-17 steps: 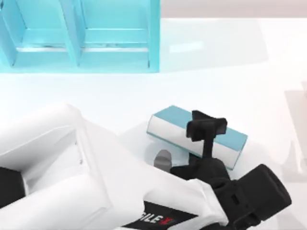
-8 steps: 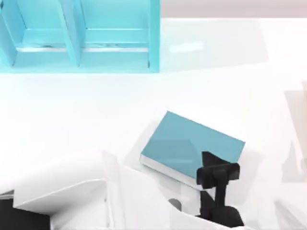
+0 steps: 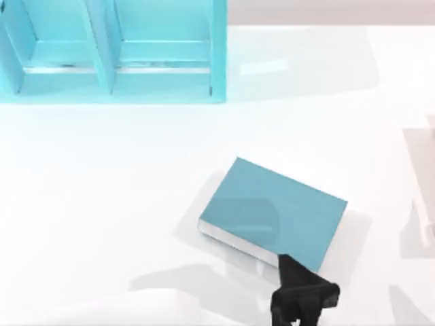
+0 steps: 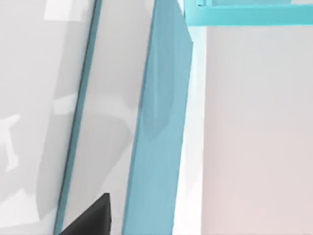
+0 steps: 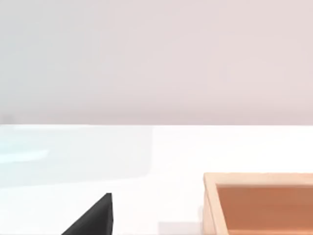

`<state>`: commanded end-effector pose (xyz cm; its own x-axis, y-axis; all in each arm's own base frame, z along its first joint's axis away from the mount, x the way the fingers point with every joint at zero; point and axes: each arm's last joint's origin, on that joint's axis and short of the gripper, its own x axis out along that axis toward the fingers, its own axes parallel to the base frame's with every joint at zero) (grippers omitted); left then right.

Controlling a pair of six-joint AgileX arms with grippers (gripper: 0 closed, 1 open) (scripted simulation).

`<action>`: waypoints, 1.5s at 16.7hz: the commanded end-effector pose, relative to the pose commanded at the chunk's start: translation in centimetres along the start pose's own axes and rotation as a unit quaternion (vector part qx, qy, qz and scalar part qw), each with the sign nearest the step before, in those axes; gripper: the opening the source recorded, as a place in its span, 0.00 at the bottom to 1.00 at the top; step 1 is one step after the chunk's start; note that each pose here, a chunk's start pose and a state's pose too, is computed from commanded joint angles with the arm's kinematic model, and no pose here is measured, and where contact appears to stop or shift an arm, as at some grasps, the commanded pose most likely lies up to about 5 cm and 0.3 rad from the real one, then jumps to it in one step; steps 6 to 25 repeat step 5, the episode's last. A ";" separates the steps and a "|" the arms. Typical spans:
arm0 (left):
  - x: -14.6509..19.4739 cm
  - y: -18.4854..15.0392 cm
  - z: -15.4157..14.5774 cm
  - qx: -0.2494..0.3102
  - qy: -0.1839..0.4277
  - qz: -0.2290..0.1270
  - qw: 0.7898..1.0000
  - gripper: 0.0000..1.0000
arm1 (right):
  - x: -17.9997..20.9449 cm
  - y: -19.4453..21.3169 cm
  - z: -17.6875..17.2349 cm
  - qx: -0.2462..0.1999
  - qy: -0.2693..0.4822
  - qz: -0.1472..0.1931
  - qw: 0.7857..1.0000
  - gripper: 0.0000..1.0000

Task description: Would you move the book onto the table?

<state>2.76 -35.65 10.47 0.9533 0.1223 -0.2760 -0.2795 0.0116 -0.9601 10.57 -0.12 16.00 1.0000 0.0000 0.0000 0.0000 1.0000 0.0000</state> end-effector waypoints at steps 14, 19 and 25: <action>-1.0 -0.2 0.4 -0.001 0.002 -0.007 1.000 1.00 | 0.0 0.0 0.0 0.000 0.000 0.000 1.000 1.00; -1.0 -0.2 0.4 -0.001 0.002 -0.007 1.000 1.00 | 0.0 0.0 0.0 0.000 0.000 0.000 1.000 1.00; -1.0 -0.2 0.4 -0.001 0.002 -0.007 1.000 1.00 | 0.0 0.0 0.0 0.000 0.000 0.000 1.000 1.00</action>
